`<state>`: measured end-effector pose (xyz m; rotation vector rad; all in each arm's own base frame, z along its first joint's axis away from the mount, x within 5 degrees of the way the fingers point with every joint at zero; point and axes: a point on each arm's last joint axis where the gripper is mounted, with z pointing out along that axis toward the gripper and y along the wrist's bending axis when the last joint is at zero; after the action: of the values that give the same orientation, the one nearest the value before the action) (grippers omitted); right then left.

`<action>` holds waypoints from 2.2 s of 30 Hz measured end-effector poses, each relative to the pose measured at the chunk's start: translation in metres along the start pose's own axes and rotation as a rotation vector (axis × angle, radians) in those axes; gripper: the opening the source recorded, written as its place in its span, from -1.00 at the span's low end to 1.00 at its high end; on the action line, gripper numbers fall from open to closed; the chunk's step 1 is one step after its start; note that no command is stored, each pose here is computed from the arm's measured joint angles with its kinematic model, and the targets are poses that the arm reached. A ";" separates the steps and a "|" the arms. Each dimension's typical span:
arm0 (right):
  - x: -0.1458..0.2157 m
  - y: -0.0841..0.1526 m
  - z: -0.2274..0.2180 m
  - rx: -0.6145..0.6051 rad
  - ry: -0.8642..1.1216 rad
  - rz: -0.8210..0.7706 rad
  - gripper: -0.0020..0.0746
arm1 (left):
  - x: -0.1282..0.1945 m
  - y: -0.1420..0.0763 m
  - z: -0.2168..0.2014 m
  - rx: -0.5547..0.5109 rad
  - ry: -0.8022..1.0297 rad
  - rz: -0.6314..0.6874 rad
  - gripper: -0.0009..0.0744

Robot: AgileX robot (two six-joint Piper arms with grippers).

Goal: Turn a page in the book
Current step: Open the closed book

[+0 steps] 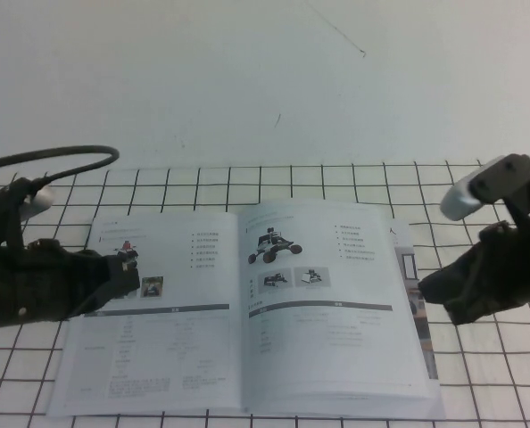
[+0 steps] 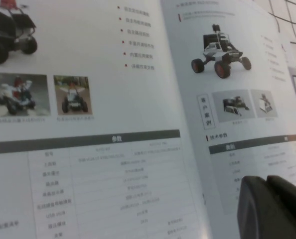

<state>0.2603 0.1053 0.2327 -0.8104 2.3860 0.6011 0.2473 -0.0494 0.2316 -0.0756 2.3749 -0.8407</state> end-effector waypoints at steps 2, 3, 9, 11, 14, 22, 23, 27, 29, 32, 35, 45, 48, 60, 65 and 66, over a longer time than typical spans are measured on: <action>-0.005 0.003 0.011 -0.023 0.025 -0.044 -0.94 | -0.007 0.002 0.006 0.004 0.000 0.010 -0.98; -0.007 0.004 0.015 -0.030 0.034 -0.065 -0.94 | -0.010 0.002 0.008 0.008 -0.004 0.019 -0.98; -0.014 -0.001 0.049 -0.150 0.156 -0.062 -0.63 | -0.021 0.003 0.019 0.049 -0.035 0.123 -0.98; -0.018 -0.004 0.058 -0.186 0.187 -0.031 -0.41 | -0.019 0.005 0.025 0.063 -0.022 0.133 -0.98; -0.027 -0.012 0.071 -0.193 0.220 0.018 -0.16 | -0.013 0.004 0.037 0.078 0.023 0.175 -0.98; -0.046 -0.040 0.098 -0.091 0.314 0.064 -0.01 | 0.008 -0.005 0.067 0.085 0.151 0.243 -0.98; -0.048 -0.043 0.102 -0.081 0.319 0.083 0.00 | 0.009 -0.003 0.068 0.068 0.156 0.247 -0.98; -0.049 -0.051 0.114 -0.057 0.334 0.135 0.02 | 0.010 0.001 0.069 -0.015 0.171 0.248 -0.98; -0.048 -0.053 0.118 -0.048 0.343 0.151 0.02 | 0.013 0.000 0.071 -0.034 0.187 0.257 -0.98; -0.045 -0.057 0.123 -0.025 0.361 0.160 0.02 | 0.015 0.002 0.072 -0.062 0.207 0.248 -0.98; -0.043 -0.060 0.122 0.006 0.376 0.174 0.02 | 0.014 0.007 0.072 -0.124 0.199 0.217 -0.98; -0.036 -0.063 0.135 -0.001 0.402 0.236 0.02 | 0.023 0.026 0.083 -0.235 0.273 0.164 -0.98; -0.037 -0.062 0.137 -0.020 0.390 0.269 0.02 | 0.027 0.031 0.089 -0.242 0.302 0.147 -0.98; -0.048 -0.050 0.144 -0.183 0.268 0.386 0.02 | 0.030 0.033 0.093 -0.241 0.314 0.114 -0.98; -0.059 -0.042 0.144 -0.284 0.170 0.412 0.02 | 0.029 0.033 0.093 -0.241 0.314 0.114 -0.98; -0.060 -0.042 0.144 -0.296 0.155 0.412 0.02 | 0.030 0.034 0.093 -0.241 0.315 0.114 -0.98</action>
<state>0.3781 0.1809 0.1516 -0.4913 2.6665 1.1120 0.2810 -0.0814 0.1392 0.1013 2.7388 -0.5404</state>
